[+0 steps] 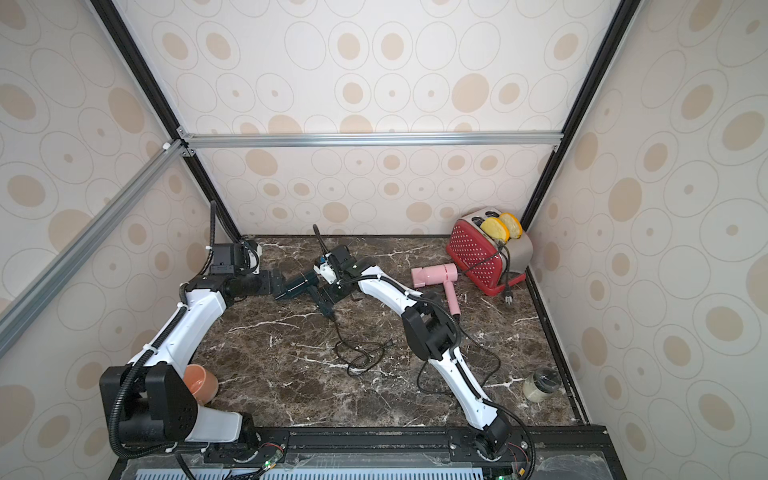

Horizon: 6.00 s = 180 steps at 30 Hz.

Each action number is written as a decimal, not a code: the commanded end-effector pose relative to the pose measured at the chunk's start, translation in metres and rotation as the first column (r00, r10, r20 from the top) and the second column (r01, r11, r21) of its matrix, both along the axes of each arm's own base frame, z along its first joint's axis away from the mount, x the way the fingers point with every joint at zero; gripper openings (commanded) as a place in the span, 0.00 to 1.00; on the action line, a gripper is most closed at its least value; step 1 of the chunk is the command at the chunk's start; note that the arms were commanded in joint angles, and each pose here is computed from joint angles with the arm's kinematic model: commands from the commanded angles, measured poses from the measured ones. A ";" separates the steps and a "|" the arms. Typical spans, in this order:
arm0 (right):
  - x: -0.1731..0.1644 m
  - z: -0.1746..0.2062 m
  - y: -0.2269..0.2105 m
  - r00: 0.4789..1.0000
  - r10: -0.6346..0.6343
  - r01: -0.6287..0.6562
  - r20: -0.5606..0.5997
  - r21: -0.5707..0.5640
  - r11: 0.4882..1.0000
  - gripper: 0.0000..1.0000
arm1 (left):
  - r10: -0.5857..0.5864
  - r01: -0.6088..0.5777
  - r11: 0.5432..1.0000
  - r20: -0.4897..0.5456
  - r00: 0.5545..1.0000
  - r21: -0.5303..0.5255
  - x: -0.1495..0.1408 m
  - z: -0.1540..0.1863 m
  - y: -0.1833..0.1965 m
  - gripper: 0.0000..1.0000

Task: Wrap the cord around the hair dryer
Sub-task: Move the hair dryer to the center of the board, then pick up the hair dryer from the center of the board.

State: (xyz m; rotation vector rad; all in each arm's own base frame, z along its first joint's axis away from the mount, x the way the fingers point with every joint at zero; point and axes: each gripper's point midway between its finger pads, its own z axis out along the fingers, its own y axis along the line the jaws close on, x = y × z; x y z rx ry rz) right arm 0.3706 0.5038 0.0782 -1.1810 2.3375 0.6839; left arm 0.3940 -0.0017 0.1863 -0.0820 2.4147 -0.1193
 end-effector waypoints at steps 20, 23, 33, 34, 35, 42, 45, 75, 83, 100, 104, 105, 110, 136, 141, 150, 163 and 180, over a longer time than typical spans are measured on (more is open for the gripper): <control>-0.033 -0.062 -0.035 0.998 -0.041 0.030 -0.041 -0.233 0.972 0.14 | 0.011 -0.007 0.997 0.049 0.999 -0.080 -0.007 0.012 -0.008 0.99; -0.039 -0.060 -0.062 0.997 -0.078 0.067 -0.027 -0.282 0.957 0.12 | 0.001 0.003 0.996 0.046 0.999 -0.088 -0.008 0.012 -0.010 0.99; -0.100 -0.066 -0.159 0.997 -0.059 0.033 -0.052 -0.413 0.910 0.16 | -0.106 0.102 0.990 -0.035 0.994 -0.094 -0.019 -0.015 -0.045 0.99; -0.104 -0.067 -0.164 0.996 -0.059 0.029 -0.060 -0.418 0.908 0.18 | -0.132 0.128 0.988 -0.052 0.990 -0.083 -0.019 -0.019 -0.053 0.99; -0.106 -0.066 -0.167 0.996 -0.059 0.027 -0.062 -0.417 0.909 0.20 | -0.158 0.153 0.985 -0.067 0.985 -0.078 -0.020 -0.023 -0.060 0.99; -0.096 -0.040 -0.170 0.993 -0.104 0.080 -0.049 -0.355 0.931 0.45 | -0.336 0.330 0.942 -0.171 0.926 -0.060 -0.023 -0.040 -0.105 0.99; -0.091 -0.025 -0.171 0.992 -0.120 0.099 -0.049 -0.312 0.945 0.55 | -0.378 0.371 0.926 -0.189 0.906 -0.077 -0.025 -0.045 -0.117 0.99; -0.073 -0.073 -0.151 0.995 -0.096 0.081 -0.034 -0.302 0.950 0.21 | -0.500 0.558 0.826 -0.359 0.788 0.074 -0.038 -0.069 -0.158 0.99; -0.062 -0.047 -0.159 0.993 -0.046 0.077 0.108 -0.300 0.951 0.00 | -0.483 0.508 0.861 -0.273 0.832 0.028 -0.040 -0.038 -0.151 0.99; -0.074 0.109 -0.167 0.880 0.155 -0.092 0.448 -0.158 0.983 0.00 | -0.605 0.601 0.732 0.099 0.790 -0.320 -0.034 0.066 -0.191 0.99; -0.082 0.138 -0.172 0.836 0.167 -0.104 0.523 -0.147 0.984 0.00 | -0.614 0.645 0.660 0.219 0.759 -0.385 -0.030 0.101 -0.205 0.99; -0.084 0.143 -0.172 0.826 0.171 -0.107 0.537 -0.149 0.983 0.00 | -0.611 0.648 0.648 0.236 0.756 -0.400 -0.029 0.107 -0.207 0.99; -0.086 0.172 -0.175 0.777 0.161 -0.093 0.609 -0.142 0.986 0.00 | -0.622 0.673 0.538 0.300 0.723 -0.507 -0.027 0.124 -0.226 0.99; -0.084 0.249 -0.184 0.634 0.135 -0.090 0.761 -0.100 0.991 0.00 | -0.664 0.709 0.339 0.376 0.646 -0.619 -0.059 0.151 -0.239 0.80; -0.083 0.240 -0.182 0.639 0.160 -0.098 0.752 -0.127 0.987 0.00 | -0.661 0.715 0.335 0.388 0.642 -0.614 -0.060 0.156 -0.239 0.70; -0.071 0.246 -0.174 0.612 0.149 -0.085 0.776 -0.123 0.989 0.00 | -0.685 0.708 0.283 0.380 0.622 -0.647 -0.073 0.156 -0.248 0.66; -0.084 0.252 -0.165 0.542 0.282 -0.200 0.792 -0.204 0.958 0.00 | -0.722 0.716 0.219 0.383 0.576 -0.663 -0.086 0.161 -0.254 0.80; -0.057 0.249 -0.167 0.562 0.218 -0.097 0.798 -0.199 0.975 0.20 | -0.687 0.712 0.255 0.396 0.609 -0.654 -0.075 0.176 -0.254 0.00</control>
